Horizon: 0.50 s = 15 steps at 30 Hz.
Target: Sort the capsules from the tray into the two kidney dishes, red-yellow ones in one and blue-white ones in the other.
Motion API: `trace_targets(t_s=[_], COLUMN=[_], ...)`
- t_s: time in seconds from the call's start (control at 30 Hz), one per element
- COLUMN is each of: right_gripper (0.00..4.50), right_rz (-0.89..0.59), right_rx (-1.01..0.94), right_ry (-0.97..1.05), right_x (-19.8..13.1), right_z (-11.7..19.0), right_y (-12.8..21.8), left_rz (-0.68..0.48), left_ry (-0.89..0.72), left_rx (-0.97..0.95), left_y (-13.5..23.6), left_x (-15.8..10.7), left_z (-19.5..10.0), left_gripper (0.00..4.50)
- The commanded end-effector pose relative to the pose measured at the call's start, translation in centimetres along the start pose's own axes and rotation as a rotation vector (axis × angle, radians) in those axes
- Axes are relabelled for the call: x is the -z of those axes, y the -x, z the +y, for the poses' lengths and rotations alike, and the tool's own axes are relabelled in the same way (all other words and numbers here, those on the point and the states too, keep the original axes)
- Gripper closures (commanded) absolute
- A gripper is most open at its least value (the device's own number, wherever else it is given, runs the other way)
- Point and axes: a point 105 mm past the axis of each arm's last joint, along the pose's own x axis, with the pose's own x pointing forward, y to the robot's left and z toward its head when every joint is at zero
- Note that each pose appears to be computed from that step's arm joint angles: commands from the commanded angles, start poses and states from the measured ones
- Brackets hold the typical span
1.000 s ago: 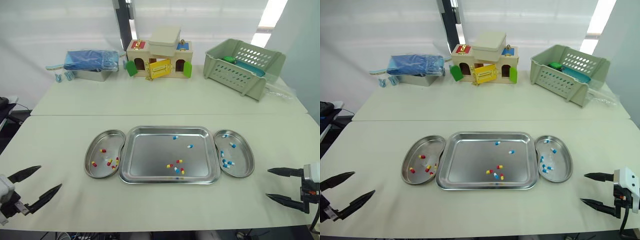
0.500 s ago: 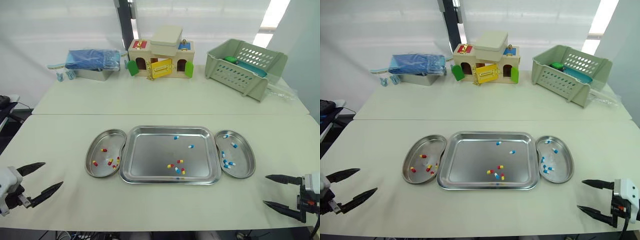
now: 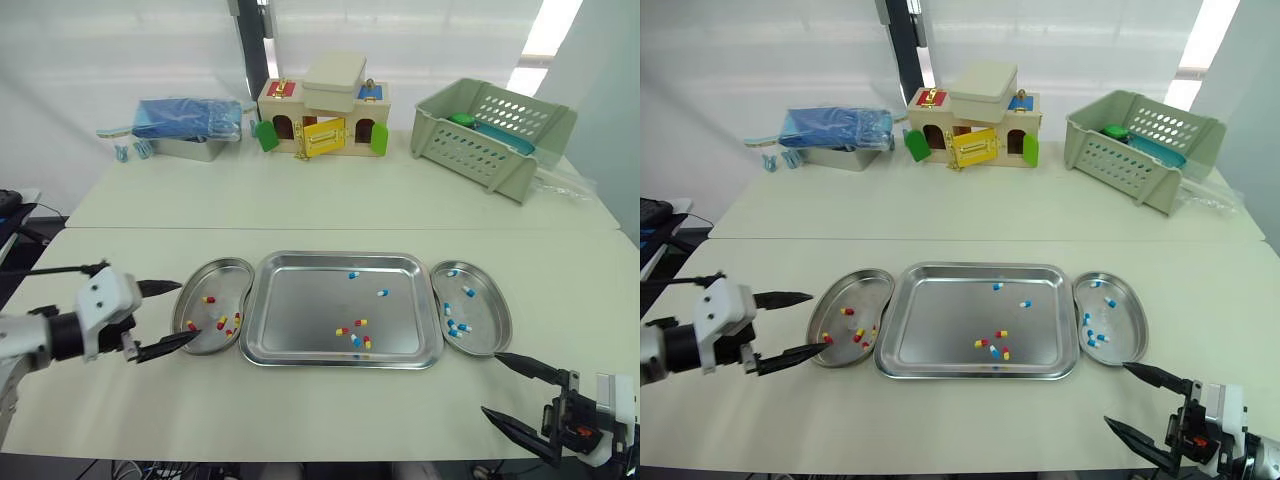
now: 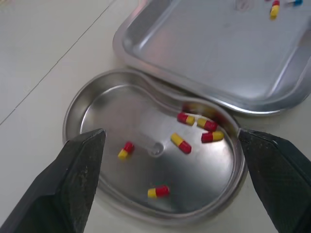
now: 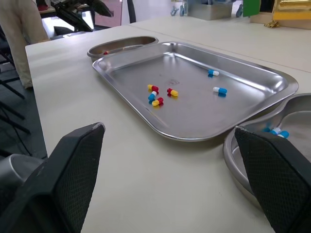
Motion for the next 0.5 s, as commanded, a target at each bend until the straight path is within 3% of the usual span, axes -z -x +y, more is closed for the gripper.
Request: trace_targets(t_s=[0.03,0.13,0.23,0.37,0.5], right_gripper=[0.02,0.02,0.02,0.02,0.02], right_rz=[-0.023,-0.020,-0.029,-0.040,-0.048], right_rx=[-0.005,0.000,0.022,0.032,0.058], right_ry=[0.025,0.035,0.029,0.010,0.002], right_x=[0.0,0.4,0.4,0.4,0.5], right_z=[0.9,1.1,1.1,1.6,1.6], right_y=[-0.4,-0.8,-1.1,-1.6,-1.9], left_rz=[-0.088,-0.174,-0.120,-0.165,-0.134], left_ry=[-0.034,-0.082,-0.090,-0.098,-0.107], left_rx=[0.104,0.195,0.284,0.321,0.321], left_y=[-2.4,-5.3,-7.4,-10.3,-12.4], left_x=[-2.7,-4.6,-4.3,-5.5,-5.4], left_z=[-1.0,-2.4,-3.8,-5.1,-5.9], left_gripper=[0.00,0.00,0.00,0.00,0.00])
